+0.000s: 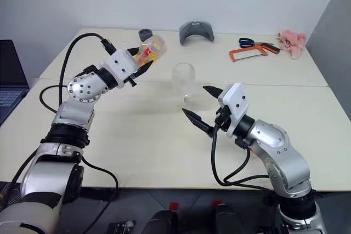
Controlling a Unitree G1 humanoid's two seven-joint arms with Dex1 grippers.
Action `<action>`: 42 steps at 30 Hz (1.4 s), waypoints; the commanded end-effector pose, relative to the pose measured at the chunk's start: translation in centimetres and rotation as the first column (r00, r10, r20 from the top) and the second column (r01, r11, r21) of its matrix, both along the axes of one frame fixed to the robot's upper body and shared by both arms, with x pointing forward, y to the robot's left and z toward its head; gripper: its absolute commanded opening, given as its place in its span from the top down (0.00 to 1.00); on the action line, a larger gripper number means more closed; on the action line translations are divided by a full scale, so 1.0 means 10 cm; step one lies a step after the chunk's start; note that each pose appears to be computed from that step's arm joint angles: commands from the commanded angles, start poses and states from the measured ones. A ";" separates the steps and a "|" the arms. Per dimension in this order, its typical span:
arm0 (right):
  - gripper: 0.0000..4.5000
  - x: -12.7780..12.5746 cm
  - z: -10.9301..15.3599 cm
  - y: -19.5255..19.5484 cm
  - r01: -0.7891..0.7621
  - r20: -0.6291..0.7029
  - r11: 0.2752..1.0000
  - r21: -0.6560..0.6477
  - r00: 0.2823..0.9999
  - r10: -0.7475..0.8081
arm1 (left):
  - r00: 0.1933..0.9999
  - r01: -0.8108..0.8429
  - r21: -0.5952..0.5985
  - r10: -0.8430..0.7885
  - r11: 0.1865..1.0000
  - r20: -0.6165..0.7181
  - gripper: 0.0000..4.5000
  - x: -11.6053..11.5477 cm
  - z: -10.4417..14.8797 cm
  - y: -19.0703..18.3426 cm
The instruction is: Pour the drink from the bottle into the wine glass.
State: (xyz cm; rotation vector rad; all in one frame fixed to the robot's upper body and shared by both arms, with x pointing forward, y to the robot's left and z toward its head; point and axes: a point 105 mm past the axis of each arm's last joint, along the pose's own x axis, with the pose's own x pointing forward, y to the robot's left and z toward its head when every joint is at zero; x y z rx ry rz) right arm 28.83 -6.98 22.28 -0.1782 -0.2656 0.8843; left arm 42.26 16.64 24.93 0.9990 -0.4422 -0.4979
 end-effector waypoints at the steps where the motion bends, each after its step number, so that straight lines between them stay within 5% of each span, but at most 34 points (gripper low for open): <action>1: 0.00 0.01 0.12 -0.11 0.021 0.069 1.000 -0.008 0.997 -0.020 | 0.990 0.009 0.062 -0.018 0.998 0.138 0.64 -0.03 0.27 -0.05; 21: 0.00 -0.04 0.13 -0.43 -0.042 0.027 0.993 -0.110 0.999 0.045 | 0.938 -0.046 0.292 -0.060 0.955 0.341 0.64 0.05 0.44 -0.20; 42: 0.00 -0.03 0.11 -0.48 -0.018 0.035 0.987 -0.159 0.999 0.024 | 0.891 -0.116 0.365 -0.066 0.924 0.450 0.64 0.11 0.47 -0.30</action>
